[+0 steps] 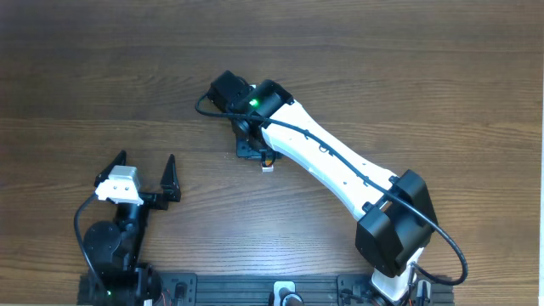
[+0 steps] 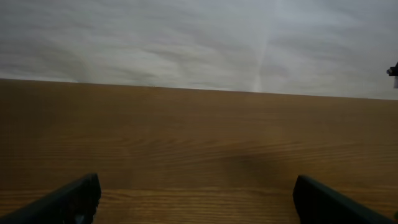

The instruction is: Stack Cubes

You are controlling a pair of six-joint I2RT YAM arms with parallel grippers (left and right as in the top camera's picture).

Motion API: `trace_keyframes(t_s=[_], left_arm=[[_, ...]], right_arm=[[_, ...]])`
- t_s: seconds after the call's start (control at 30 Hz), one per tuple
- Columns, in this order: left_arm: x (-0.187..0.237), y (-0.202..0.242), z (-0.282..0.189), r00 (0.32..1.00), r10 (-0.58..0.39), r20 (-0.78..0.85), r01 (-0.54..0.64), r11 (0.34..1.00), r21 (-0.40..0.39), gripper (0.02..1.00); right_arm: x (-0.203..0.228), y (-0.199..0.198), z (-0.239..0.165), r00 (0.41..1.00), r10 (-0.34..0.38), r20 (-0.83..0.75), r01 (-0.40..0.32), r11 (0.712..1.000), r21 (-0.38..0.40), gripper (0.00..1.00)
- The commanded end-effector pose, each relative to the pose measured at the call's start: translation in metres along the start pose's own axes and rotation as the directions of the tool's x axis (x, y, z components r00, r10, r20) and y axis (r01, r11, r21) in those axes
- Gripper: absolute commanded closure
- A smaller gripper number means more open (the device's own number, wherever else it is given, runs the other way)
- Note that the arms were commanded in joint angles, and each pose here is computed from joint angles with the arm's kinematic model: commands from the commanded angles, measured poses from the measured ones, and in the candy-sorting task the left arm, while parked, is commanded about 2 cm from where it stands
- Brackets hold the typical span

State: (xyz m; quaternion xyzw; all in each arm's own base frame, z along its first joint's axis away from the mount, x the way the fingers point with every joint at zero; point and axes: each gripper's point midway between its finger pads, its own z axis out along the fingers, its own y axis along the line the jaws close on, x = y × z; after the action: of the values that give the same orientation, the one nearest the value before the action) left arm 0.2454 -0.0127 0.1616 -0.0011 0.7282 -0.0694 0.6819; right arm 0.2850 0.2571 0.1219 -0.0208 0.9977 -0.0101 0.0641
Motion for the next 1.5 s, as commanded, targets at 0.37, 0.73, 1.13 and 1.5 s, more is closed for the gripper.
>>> trace_keyframes(t_s=[0.37, 0.73, 1.13, 1.5], left_arm=[[0.001, 0.000, 0.000, 1.000, 0.019, 0.004, -0.019, 1.000, 0.005, 0.018], [0.001, 0.000, 0.000, 1.000, 0.019, 0.004, -0.019, 1.000, 0.005, 0.018], [0.001, 0.000, 0.000, 1.000, 0.019, 0.004, -0.019, 1.000, 0.005, 0.018], [0.001, 0.000, 0.000, 1.000, 0.019, 0.004, -0.019, 1.000, 0.005, 0.018]], right_arm=[[-0.006, 0.004, 0.008, 1.000, 0.021, -0.005, -0.021, 1.000, 0.004, 0.866], [-0.009, 0.002, 0.010, 1.000, 0.030, -0.007, -0.030, 1.000, 0.007, 0.860], [-0.010, 0.002, 0.010, 0.999, 0.036, -0.006, -0.036, 0.999, 0.000, 0.866], [-0.015, 0.005, 0.004, 0.999, 0.034, 0.005, -0.034, 0.999, -0.019, 0.873]])
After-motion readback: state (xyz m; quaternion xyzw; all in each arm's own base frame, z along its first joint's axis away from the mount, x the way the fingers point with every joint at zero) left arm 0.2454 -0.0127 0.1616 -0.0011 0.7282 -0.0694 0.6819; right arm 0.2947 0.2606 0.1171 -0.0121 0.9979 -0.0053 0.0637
